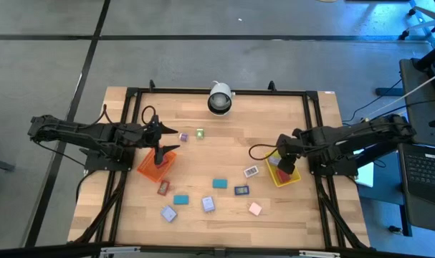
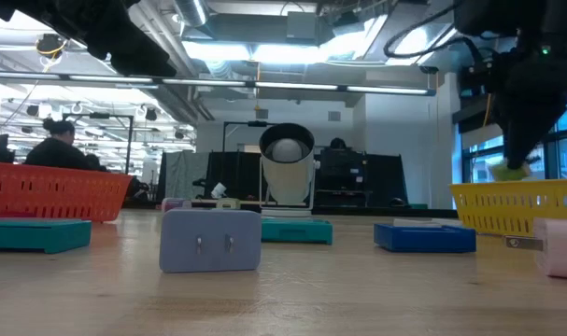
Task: Pick & Place Office items
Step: Put the right green charger adapter into the yellow basket
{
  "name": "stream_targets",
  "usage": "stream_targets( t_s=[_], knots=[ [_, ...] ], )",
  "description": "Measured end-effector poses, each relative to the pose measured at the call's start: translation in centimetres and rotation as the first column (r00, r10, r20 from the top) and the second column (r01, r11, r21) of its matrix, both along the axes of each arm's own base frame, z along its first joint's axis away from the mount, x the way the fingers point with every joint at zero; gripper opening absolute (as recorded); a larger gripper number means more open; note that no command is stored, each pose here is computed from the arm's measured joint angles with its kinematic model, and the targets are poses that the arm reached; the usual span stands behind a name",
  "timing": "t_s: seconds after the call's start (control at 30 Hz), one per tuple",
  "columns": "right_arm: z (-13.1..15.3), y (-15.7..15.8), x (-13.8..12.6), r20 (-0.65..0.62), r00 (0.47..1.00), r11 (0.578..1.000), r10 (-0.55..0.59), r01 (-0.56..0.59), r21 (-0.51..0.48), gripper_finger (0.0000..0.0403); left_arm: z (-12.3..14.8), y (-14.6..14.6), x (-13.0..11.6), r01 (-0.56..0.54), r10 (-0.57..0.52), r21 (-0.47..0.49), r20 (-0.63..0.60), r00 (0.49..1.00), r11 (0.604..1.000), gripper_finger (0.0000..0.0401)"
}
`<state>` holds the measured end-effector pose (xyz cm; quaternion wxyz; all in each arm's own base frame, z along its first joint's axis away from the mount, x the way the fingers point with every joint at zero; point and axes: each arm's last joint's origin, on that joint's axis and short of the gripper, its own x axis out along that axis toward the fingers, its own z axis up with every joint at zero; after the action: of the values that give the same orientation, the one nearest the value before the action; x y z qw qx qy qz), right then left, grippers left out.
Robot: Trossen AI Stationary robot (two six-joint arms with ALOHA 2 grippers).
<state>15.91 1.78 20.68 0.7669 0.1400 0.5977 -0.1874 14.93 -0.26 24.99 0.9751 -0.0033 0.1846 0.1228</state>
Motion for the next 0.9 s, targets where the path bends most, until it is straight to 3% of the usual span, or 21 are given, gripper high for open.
stream_targets(
  t_s=[0.2,0.9],
  knots=[
    [-2.7,-0.1,-0.8,-0.039,0.999,0.999,-0.013,0.015,0.044,0.0129,0.0,0.0,0.0,0.000,0.000,0.000,-0.003,1.000,1.000,0.0267],
    [-2.9,-0.1,-0.5,-0.016,0.994,0.991,-0.106,0.107,0.082,0.0134,0.0,0.0,0.0,0.010,-0.010,-0.004,-0.004,1.000,1.000,0.0267]
  ],
)
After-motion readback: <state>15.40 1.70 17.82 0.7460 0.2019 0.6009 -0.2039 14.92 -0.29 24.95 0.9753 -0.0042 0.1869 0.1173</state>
